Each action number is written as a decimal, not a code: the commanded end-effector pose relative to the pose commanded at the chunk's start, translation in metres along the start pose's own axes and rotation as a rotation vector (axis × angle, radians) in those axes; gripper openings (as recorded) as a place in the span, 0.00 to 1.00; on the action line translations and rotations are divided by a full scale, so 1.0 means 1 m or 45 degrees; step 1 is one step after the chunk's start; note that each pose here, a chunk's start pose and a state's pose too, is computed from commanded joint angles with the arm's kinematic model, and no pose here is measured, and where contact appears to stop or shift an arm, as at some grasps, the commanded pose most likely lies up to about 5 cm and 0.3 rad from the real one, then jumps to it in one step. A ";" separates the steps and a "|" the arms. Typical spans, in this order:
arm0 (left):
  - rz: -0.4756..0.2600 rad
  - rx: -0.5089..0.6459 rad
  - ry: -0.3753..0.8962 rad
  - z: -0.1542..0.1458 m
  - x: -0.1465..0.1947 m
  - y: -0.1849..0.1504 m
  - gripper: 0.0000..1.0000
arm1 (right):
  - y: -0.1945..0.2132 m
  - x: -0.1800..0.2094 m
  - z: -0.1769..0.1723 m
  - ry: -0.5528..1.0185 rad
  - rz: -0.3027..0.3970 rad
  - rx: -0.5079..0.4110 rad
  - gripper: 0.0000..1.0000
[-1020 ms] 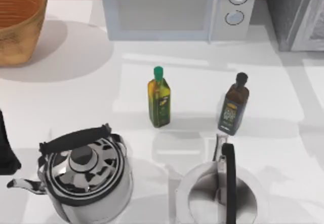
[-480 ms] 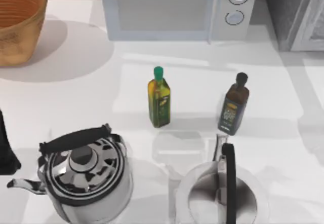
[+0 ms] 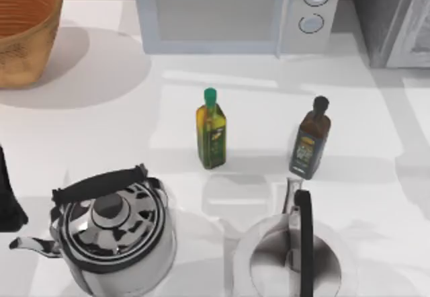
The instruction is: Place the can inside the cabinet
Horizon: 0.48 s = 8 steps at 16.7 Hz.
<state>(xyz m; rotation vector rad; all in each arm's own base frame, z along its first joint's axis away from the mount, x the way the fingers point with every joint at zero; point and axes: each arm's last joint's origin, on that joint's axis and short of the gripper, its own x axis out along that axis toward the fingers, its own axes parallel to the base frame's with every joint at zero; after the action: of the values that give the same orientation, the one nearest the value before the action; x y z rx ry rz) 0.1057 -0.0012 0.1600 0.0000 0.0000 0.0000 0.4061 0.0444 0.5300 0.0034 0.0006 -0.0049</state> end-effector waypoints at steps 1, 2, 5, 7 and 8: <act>0.000 0.000 0.000 0.000 0.000 0.000 1.00 | 0.000 0.000 0.000 0.000 0.000 0.000 0.83; 0.000 0.000 0.000 0.000 0.000 0.000 1.00 | 0.000 0.000 0.000 0.000 0.000 0.000 0.90; 0.000 0.000 0.000 0.000 0.000 0.000 1.00 | 0.000 0.000 0.000 0.000 0.000 0.000 1.00; 0.000 0.000 0.000 0.000 0.000 0.000 1.00 | 0.000 0.000 0.000 0.000 0.000 0.000 1.00; 0.000 0.000 0.000 0.000 0.000 0.000 1.00 | 0.000 0.000 0.000 0.000 0.000 0.000 1.00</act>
<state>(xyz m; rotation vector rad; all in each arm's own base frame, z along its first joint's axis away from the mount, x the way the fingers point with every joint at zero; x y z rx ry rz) 0.1057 -0.0012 0.1600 0.0000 0.0000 0.0000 0.4061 0.0444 0.5300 0.0034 0.0006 -0.0049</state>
